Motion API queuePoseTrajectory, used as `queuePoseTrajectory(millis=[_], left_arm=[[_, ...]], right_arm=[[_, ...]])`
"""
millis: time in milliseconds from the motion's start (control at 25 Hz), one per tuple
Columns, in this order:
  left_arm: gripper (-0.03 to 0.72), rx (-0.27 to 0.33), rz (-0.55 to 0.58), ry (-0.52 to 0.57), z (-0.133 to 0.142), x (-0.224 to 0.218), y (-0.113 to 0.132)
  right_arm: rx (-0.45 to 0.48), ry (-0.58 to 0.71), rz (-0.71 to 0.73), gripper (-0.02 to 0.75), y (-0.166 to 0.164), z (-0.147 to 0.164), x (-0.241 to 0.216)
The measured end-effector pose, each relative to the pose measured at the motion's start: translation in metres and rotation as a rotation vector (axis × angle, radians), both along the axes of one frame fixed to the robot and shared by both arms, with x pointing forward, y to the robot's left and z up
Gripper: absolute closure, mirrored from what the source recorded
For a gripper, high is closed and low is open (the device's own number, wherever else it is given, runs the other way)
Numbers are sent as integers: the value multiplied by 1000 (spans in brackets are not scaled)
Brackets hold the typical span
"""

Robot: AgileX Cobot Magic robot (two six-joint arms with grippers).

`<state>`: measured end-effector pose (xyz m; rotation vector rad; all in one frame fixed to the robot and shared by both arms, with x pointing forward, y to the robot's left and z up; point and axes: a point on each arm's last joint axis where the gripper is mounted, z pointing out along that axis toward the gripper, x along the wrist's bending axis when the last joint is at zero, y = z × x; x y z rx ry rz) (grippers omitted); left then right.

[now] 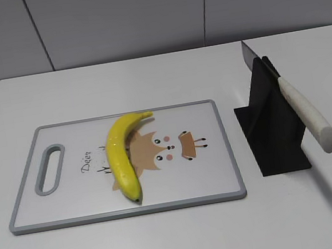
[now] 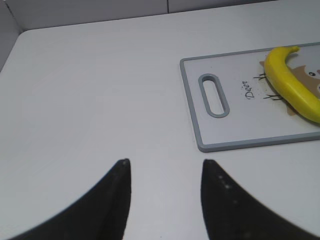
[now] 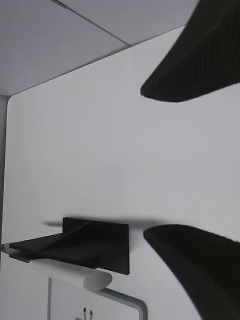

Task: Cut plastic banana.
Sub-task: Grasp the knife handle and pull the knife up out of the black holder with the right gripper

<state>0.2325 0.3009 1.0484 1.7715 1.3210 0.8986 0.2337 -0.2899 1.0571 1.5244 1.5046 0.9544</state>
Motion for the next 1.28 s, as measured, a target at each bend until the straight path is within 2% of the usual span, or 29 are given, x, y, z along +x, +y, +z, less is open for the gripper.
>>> queuePoseTrajectory(millis=[1280], left_arm=[[239,0,0,0,0,0,0]], right_arm=[[15,-2,10,143,1,0,0]])
